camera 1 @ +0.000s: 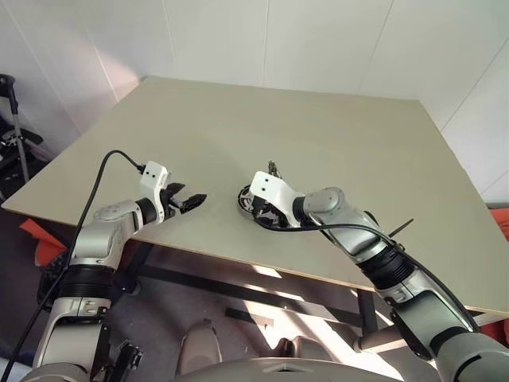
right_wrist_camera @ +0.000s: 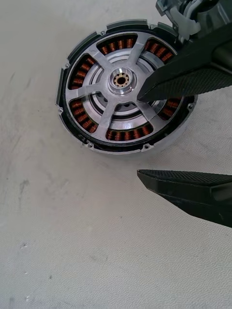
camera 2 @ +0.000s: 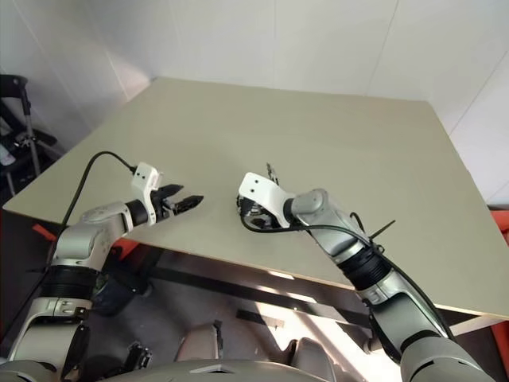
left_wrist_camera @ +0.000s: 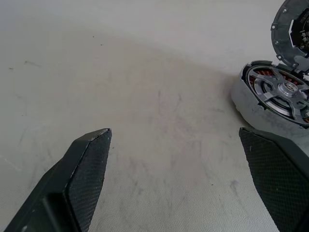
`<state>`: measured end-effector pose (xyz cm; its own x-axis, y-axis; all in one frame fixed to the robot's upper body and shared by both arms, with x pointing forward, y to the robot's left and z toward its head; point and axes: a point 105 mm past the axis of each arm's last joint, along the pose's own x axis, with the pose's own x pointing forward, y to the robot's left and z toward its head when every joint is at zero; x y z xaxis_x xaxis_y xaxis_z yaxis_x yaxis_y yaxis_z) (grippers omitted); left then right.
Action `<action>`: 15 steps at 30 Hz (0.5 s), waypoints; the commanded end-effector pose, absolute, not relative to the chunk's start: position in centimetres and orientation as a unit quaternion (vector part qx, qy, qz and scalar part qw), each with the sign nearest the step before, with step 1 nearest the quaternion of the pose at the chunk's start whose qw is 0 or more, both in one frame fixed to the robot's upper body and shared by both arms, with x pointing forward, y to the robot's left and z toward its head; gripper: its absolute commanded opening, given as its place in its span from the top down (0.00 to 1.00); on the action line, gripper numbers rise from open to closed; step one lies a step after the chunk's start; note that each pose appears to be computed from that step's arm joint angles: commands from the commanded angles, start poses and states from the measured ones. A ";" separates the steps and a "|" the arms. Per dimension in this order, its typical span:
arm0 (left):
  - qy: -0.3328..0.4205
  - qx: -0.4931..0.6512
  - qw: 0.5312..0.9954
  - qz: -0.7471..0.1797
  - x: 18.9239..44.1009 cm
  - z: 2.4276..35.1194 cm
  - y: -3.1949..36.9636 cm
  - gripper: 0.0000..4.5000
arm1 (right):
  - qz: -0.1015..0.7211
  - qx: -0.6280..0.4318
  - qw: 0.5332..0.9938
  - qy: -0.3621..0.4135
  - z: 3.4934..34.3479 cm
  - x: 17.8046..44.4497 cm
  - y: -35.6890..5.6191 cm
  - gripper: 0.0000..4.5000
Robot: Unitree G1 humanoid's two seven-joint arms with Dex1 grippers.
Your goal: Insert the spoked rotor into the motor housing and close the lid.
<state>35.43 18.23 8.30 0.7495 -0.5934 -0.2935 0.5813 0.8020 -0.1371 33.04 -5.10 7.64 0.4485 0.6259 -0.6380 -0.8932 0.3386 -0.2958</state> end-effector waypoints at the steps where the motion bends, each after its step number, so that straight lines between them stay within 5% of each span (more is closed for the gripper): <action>1: 0.139 -0.006 0.938 -0.317 35.8 9.9 18.5 0.00 | 0.465 -0.324 0.794 0.220 7.3 33.6 -6.0 0.45; 7: 0.139 -0.005 0.938 -0.319 36.0 9.9 18.3 0.00 | 0.481 -0.313 0.797 0.186 10.1 33.0 -5.5 0.45; 15: 0.137 -0.006 0.935 -0.327 36.3 10.0 17.7 0.00 | 0.514 -0.220 0.822 0.108 18.3 31.7 -2.4 0.45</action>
<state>35.88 17.86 8.84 0.7444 -0.6047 -0.2831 0.5943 0.7934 -0.1320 32.17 -2.64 15.87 0.4451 0.7644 -0.4665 -0.8953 0.3697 -0.2486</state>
